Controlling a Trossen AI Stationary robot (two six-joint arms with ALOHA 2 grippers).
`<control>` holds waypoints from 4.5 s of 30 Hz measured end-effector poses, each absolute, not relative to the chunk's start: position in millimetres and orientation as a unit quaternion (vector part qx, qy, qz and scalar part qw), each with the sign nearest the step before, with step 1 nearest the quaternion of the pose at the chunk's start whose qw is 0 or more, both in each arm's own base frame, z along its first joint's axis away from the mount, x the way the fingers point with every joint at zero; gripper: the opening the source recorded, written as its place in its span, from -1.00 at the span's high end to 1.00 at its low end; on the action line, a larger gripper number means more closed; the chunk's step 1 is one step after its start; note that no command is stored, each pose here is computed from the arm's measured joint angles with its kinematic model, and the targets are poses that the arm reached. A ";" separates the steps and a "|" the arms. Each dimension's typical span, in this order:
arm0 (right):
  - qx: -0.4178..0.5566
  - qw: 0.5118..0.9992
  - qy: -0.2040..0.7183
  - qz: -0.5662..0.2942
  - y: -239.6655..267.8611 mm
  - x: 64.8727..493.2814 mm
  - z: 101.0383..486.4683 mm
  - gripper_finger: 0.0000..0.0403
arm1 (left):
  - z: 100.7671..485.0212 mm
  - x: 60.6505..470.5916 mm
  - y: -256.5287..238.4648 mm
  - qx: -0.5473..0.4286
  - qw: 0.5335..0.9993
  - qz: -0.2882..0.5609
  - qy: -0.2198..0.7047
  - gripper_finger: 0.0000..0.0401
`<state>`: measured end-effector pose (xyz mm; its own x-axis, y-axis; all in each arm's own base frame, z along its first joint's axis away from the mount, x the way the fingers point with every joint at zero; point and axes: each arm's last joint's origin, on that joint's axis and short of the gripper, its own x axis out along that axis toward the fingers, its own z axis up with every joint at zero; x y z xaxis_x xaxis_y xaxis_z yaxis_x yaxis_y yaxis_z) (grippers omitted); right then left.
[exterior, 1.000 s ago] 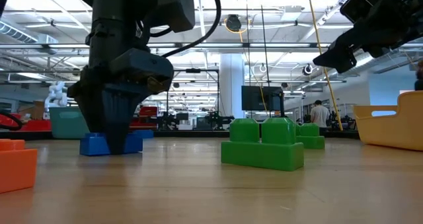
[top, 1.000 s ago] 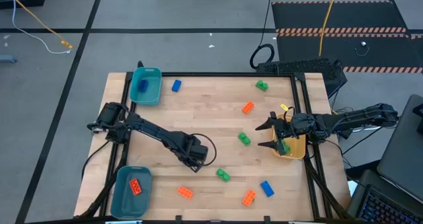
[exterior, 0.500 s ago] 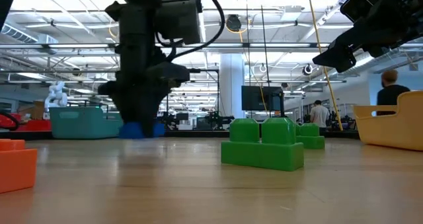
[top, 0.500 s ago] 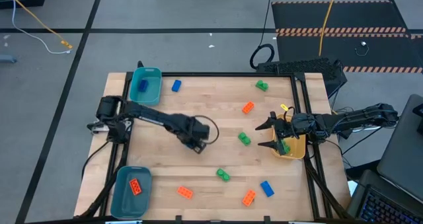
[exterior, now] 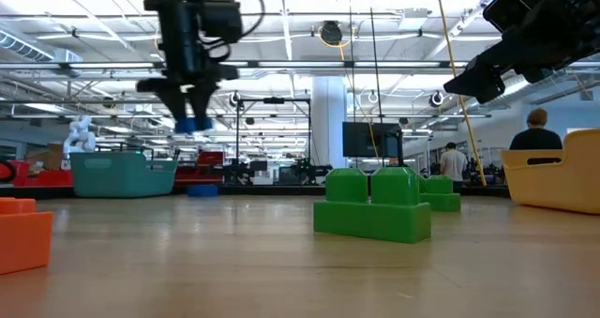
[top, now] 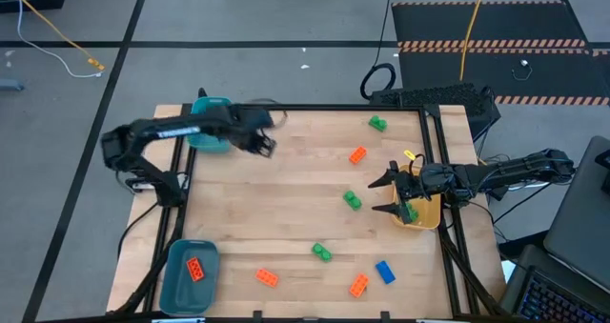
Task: Sort & place blocks by color
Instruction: Put the blue game piece into the light blue bin, then put the green game piece into the yellow bin
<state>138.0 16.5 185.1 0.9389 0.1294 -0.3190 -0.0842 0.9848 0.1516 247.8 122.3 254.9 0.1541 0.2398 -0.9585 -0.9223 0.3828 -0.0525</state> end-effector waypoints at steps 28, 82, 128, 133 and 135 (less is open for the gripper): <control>0.057 0.984 0.161 0.047 16.0 138.3 185.8 -0.61 | 271.3 176.8 183.4 -0.346 0.595 0.559 0.462 0.09; 0.085 0.912 0.385 -0.113 15.6 214.5 199.3 -0.61 | 243.4 392.3 -5.6 -0.085 0.962 0.181 0.187 0.08; 0.079 0.846 0.485 -0.206 20.3 218.0 158.4 0.37 | 195.3 365.8 18.8 -0.092 0.983 0.075 0.137 0.08; 0.134 0.829 0.474 -0.264 13.2 183.2 192.4 0.37 | 192.4 365.3 7.8 -0.104 0.981 0.064 0.153 0.08; 0.170 0.814 0.472 -0.292 10.9 167.6 204.6 0.37 | 191.1 364.9 1.6 -0.107 0.980 0.057 0.160 0.08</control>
